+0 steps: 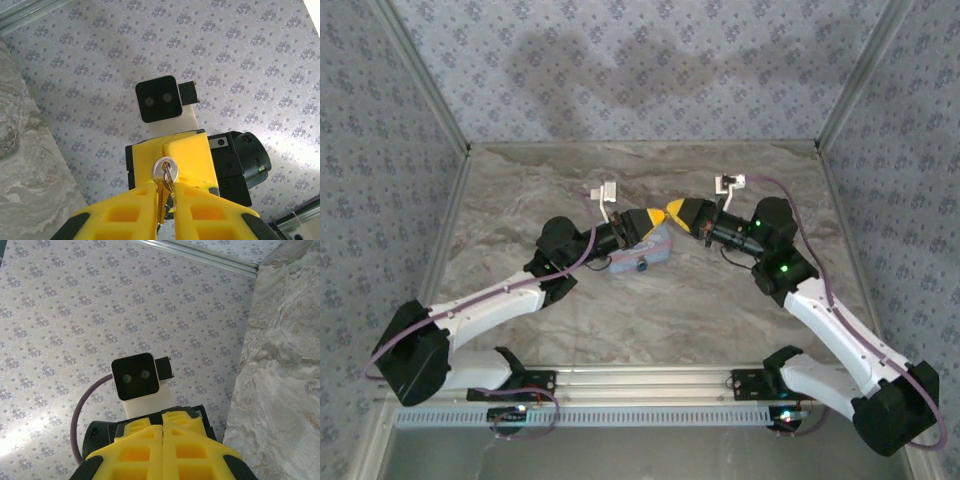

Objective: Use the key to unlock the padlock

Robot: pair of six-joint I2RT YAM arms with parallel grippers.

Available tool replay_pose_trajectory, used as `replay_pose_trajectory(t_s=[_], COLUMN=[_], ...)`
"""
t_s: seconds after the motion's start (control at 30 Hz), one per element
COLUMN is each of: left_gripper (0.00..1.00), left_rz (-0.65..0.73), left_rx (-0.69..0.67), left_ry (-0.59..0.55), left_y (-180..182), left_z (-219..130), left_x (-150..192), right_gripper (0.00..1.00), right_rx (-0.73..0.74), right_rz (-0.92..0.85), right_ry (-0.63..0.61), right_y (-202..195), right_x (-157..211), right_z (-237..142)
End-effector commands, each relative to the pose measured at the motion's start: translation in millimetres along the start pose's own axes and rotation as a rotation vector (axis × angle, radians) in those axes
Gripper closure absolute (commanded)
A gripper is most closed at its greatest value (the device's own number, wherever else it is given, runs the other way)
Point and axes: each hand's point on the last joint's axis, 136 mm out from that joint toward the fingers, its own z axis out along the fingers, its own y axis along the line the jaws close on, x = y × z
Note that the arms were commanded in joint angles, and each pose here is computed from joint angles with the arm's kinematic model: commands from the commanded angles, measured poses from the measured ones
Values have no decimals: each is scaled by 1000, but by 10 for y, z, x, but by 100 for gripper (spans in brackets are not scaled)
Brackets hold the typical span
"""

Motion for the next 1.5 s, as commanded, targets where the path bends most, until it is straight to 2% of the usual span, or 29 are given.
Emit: replay_pose_trajectory(t_s=[0.0,0.1,0.27,0.43,0.5,0.67,0.73,0.87,1.13,1.33,1.47], left_gripper=[86,87,100,100,100,100,100,100,100,100,100], left_rz=[47,49,55,79,97,132,154,178,181,186,197], left_rx=[61,64,58,39,20,-86,-137,-214,-288,-275,-253], left_ry=[-18,-13,-12,0,19,86,131,234,474,579,600], left_y=[-226,-236,-223,-232,-238,-160,-131,-89,-62,-135,-190], left_z=[-33,-27,-28,-36,-38,-103,-133,-168,-231,-266,-258], left_x=[-58,-51,-49,-47,-30,-6,31,123,385,530,570], right_gripper=[100,100,100,99,96,66,60,62,68,59,57], right_rx=[3,7,5,23,37,117,152,205,181,101,78], right_rz=[8,9,7,-3,-8,-64,-95,-154,-278,-321,-361], right_ry=[1,1,3,3,7,-6,-10,13,196,315,375], right_y=[-25,-41,-35,-59,-84,-164,-183,-196,-85,31,100], right_x=[32,32,25,1,-3,-47,-69,-86,98,318,483], right_z=[-22,-17,-12,-56,-88,-302,-404,-534,-496,-367,-300])
